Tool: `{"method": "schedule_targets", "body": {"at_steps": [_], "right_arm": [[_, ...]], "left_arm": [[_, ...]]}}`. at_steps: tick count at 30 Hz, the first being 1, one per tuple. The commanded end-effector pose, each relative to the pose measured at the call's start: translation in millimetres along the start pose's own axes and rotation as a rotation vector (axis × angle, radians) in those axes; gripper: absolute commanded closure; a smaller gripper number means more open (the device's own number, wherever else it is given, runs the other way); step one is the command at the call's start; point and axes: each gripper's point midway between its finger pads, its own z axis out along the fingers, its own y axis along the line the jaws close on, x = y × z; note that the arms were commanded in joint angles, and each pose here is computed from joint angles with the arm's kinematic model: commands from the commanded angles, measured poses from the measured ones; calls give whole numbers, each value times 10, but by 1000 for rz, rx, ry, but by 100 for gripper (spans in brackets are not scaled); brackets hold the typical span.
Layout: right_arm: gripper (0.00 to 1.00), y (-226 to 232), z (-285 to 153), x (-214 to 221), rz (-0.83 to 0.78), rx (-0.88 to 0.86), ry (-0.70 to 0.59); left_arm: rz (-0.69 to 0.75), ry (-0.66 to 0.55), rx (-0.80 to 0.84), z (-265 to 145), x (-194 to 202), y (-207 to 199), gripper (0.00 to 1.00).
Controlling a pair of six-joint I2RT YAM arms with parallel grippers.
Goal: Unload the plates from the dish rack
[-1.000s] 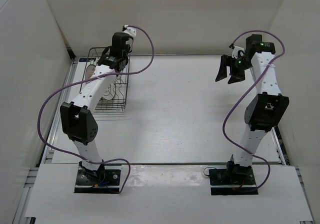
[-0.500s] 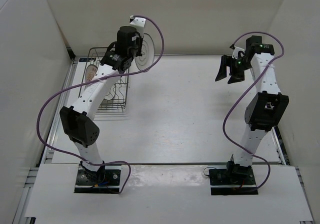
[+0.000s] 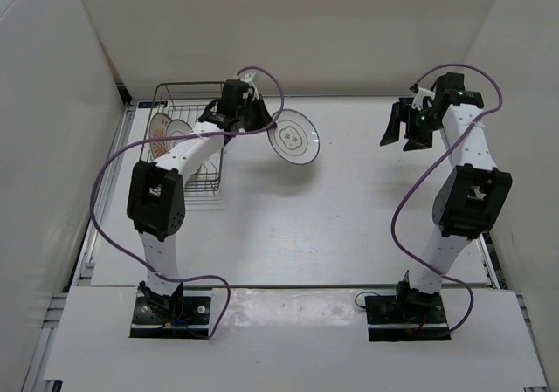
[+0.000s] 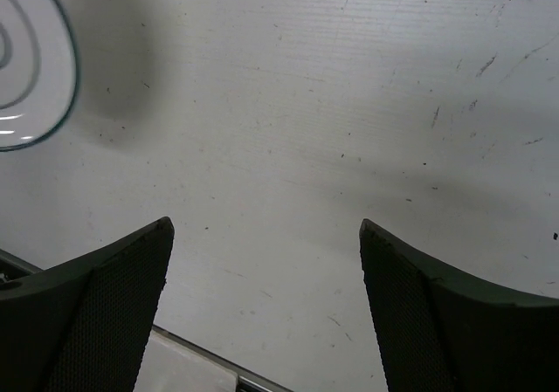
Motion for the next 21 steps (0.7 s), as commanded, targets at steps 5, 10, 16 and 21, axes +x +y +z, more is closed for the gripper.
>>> {"method": "schedule_targets", "body": {"at_steps": [5,10,16,21], "right_arm": [[11,66,-163,-15,-3,-69,-112],[11,25,-153,37,26,-78,-105],[10,-42,-167,35,43,-74,-110],[10,-74,-155,33,70,-81,-111]], "left_arm": [[-115,105,185,300,324,-193,100],[-146,211,155,440,730,34,100],[-141,272,116,446,985,208,87],[-98,336,24,411,1072,365,78]]}}
